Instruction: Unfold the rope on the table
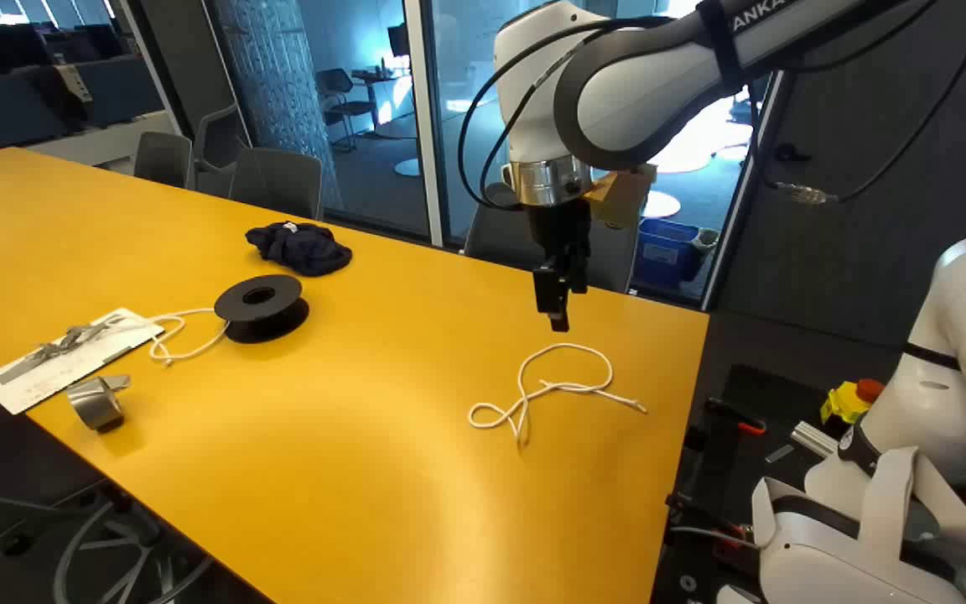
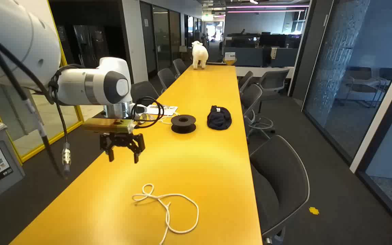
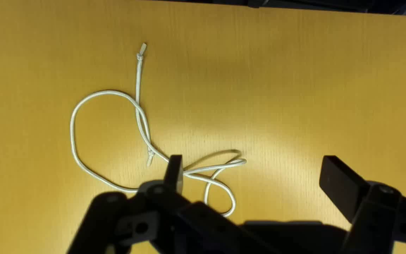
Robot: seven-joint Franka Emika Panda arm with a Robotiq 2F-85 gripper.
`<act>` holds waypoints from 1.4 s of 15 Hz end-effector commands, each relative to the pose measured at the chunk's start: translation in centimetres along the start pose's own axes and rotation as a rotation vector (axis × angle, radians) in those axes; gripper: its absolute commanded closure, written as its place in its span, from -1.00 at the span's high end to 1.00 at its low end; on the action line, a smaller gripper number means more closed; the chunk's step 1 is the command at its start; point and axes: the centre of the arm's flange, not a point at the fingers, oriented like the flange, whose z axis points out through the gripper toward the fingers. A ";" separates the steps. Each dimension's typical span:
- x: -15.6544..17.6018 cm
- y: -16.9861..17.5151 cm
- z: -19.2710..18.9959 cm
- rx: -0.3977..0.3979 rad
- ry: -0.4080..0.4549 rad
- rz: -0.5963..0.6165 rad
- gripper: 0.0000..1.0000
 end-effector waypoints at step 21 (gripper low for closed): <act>-1.7 17.3 10.8 0.042 0.321 0.248 1.00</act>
